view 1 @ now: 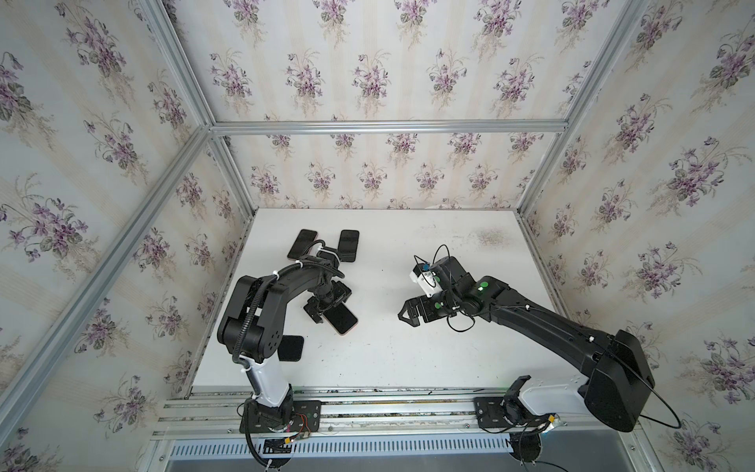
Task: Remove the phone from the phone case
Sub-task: 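Grip the pink-cased phone's near end with the left gripper and lift it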
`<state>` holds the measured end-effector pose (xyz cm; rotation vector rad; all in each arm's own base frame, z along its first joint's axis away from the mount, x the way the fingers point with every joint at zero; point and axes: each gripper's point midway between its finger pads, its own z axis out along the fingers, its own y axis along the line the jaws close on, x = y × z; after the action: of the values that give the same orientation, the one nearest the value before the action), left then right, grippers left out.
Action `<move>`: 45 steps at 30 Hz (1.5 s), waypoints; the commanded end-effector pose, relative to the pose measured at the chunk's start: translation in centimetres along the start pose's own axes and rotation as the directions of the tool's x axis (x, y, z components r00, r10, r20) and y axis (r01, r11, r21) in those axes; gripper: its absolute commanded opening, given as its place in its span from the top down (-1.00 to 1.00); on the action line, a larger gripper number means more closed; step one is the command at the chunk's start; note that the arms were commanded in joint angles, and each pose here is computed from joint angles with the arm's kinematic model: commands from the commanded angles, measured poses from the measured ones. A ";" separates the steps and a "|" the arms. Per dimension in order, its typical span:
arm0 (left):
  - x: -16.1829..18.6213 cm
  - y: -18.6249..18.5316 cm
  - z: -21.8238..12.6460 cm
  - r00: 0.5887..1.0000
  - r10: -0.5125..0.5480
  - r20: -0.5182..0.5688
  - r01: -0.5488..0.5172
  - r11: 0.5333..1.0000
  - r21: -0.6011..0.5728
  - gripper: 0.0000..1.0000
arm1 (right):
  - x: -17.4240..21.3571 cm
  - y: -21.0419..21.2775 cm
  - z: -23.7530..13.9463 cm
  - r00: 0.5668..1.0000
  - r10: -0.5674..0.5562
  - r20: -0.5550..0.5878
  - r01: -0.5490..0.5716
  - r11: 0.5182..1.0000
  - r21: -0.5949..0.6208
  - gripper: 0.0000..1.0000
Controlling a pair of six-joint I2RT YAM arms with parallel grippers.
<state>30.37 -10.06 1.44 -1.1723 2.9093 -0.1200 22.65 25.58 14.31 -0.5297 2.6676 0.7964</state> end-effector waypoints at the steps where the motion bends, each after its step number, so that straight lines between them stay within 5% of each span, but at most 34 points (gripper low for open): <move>1: -0.1 0.3 0.5 1.000 -0.001 0.006 0.001 1.000 -0.010 -0.94 | -0.5 0.5 -0.1 1.000 -0.013 0.018 0.013 1.000 -0.020 -0.99; 9: 0.1 0.1 0.6 1.000 0.012 0.001 -0.012 1.000 0.008 -0.58 | -0.6 1.4 0.0 0.999 -0.002 0.033 0.005 0.997 -0.078 -0.99; 45: 2.1 -3.1 -1.7 0.988 0.155 0.027 -0.157 0.974 0.163 -0.15 | -1.6 2.6 2.3 0.999 0.038 0.026 -0.032 0.981 -0.190 -0.99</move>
<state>30.34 -12.89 2.73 -0.9469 2.9116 -0.2872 22.74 28.55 13.47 -0.5107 2.6334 1.0306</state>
